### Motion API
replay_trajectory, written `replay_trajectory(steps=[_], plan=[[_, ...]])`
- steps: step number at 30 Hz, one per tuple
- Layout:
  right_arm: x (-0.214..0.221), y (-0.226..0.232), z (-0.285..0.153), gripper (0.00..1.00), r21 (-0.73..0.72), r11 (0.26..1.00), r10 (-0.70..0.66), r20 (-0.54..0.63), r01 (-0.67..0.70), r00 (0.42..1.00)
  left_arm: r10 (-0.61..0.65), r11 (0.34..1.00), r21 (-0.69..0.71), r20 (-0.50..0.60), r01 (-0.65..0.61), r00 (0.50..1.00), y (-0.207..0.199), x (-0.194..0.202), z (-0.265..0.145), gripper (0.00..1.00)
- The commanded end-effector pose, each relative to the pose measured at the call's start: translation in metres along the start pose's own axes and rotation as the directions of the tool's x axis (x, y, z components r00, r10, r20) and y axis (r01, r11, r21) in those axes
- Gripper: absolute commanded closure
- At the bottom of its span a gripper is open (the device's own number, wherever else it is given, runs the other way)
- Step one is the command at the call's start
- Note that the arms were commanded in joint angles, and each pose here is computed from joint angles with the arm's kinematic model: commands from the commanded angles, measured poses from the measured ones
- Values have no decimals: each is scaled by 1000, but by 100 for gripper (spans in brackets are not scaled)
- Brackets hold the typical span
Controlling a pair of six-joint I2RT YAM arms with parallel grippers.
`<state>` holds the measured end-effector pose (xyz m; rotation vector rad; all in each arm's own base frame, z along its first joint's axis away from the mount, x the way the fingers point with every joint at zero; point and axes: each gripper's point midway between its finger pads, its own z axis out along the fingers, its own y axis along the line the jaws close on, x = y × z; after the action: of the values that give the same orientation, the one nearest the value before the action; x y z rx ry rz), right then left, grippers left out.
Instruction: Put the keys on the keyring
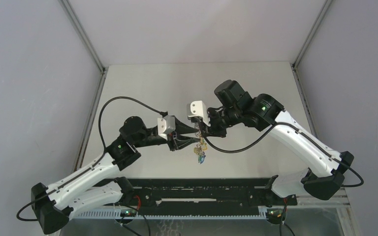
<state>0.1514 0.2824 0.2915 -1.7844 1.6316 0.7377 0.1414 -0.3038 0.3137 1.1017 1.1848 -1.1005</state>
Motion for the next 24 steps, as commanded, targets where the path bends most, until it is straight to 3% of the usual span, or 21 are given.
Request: replay_trajectory(steps=[1, 14, 20, 24], plan=[[-23, -3, -13, 100, 45, 997, -66, 66, 63, 996, 31, 999, 27, 33, -32, 999, 0, -15, 4, 61], [-27, -2, -16, 100, 57, 995, -83, 81, 78, 993, 20, 1000, 21, -1, -20, 1000, 3, -6, 6, 72], [-28, -1, -18, 100, 58, 994, -92, 86, 87, 992, 16, 999, 29, -8, -16, 1000, 3, -5, 7, 82], [-28, 0, -17, 100, 55, 994, -95, 87, 91, 992, 17, 999, 30, -13, -16, 1000, 2, -5, 7, 96]])
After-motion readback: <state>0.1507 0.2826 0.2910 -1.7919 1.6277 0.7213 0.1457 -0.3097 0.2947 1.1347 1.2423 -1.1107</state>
